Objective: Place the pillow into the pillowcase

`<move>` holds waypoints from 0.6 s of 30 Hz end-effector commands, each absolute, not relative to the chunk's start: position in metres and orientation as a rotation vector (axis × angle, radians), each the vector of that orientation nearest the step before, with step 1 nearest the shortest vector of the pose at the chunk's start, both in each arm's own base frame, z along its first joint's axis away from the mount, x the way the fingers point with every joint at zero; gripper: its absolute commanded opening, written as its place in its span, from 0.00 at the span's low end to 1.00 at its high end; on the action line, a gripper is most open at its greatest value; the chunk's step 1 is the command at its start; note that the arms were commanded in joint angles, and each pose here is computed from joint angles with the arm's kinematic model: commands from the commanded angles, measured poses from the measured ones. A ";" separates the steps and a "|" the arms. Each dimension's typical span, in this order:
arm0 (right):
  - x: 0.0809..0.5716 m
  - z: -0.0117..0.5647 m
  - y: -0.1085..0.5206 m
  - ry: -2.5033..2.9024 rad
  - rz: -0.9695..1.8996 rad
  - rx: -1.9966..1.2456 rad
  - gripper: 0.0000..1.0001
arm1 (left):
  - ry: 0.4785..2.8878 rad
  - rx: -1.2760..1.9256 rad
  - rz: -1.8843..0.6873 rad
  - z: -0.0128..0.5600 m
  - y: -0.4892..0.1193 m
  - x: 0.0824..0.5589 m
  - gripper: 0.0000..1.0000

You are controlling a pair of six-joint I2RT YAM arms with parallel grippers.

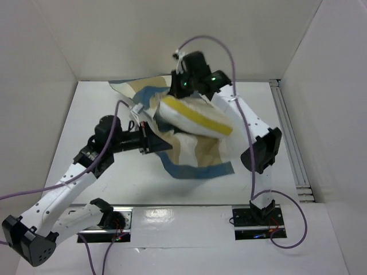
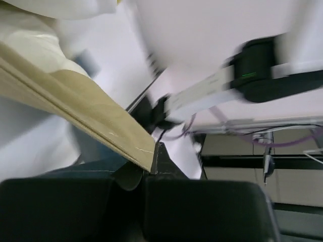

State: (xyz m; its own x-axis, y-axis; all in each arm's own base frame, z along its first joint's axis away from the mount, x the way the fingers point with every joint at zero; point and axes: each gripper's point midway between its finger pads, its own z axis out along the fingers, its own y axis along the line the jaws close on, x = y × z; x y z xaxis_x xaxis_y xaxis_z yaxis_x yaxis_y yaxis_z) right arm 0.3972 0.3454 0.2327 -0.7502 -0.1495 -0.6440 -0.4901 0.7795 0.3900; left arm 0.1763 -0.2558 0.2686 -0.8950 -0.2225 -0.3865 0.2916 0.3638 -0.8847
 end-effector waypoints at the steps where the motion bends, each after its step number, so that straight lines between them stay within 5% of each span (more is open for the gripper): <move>1: 0.446 0.389 0.319 1.907 0.605 -0.350 0.00 | 1.780 0.447 -1.709 0.394 -0.262 0.142 0.00; 4: 0.426 0.320 0.352 2.003 0.668 -0.436 0.00 | 1.767 0.438 -1.725 0.393 -0.262 0.141 0.00; 9: 0.392 0.111 0.358 2.392 0.651 -0.478 0.00 | 1.847 0.360 -1.792 0.353 -0.265 0.121 0.00; 16: 0.365 0.112 0.372 2.393 0.729 -0.533 0.00 | 2.053 0.288 -1.617 0.311 -0.257 0.121 0.00; 18: 0.356 0.120 0.376 2.389 0.747 -0.555 0.00 | 2.136 0.276 -1.514 0.299 -0.257 0.133 0.23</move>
State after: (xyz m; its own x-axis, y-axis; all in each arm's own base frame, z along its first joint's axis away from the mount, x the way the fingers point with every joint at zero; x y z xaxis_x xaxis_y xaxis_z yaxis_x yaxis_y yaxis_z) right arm 0.3321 0.3952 0.1027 -0.8070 -0.2411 -0.5390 -0.5339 0.6878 0.4918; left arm 0.1343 -0.2525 0.2370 -0.9291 -0.1465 -0.3396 0.2451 0.4438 -0.8620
